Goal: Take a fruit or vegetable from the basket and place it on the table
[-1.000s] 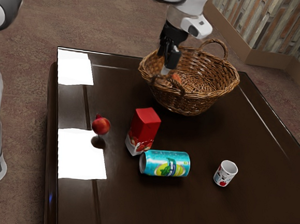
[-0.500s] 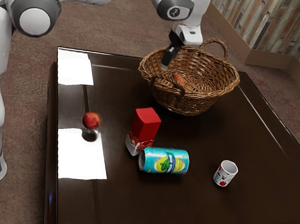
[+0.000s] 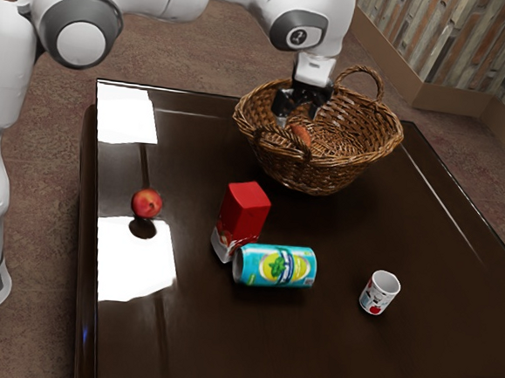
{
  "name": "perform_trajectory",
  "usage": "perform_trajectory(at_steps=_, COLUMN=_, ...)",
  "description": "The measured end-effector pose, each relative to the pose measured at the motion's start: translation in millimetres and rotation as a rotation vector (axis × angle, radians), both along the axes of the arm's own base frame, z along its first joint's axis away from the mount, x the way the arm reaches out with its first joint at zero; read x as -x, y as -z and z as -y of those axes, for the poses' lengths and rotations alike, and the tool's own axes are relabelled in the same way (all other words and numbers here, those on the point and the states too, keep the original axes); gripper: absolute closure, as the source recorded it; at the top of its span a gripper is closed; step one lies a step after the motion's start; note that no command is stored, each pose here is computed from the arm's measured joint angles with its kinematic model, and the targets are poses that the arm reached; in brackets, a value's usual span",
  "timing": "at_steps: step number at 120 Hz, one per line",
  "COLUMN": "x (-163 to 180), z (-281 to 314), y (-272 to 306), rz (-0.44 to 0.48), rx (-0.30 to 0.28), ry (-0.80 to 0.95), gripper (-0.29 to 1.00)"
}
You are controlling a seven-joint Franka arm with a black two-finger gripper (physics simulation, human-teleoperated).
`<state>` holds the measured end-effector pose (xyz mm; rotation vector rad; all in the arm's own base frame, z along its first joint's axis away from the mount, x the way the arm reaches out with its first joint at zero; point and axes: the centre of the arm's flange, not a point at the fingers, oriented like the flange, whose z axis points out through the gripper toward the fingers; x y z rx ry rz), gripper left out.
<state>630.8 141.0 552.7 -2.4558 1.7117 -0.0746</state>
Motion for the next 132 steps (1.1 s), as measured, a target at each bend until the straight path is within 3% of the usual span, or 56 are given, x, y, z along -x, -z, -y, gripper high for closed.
perform_trajectory(at_steps=17, x=-20, z=-10, y=12, rz=-0.006, rx=0.013, ry=0.093, gripper=0.00)
perform_trajectory(at_steps=46, x=-19, z=-23, y=27, rz=-0.045, rx=0.054, ry=0.179, gripper=0.00)
perform_trajectory(at_steps=92, x=-24, z=-36, y=8, rz=-0.130, rx=0.099, ry=0.221, gripper=0.00)
perform_trajectory(at_steps=132, x=-45, z=-44, y=31, rz=-0.153, rx=0.120, ry=0.240, gripper=0.00)
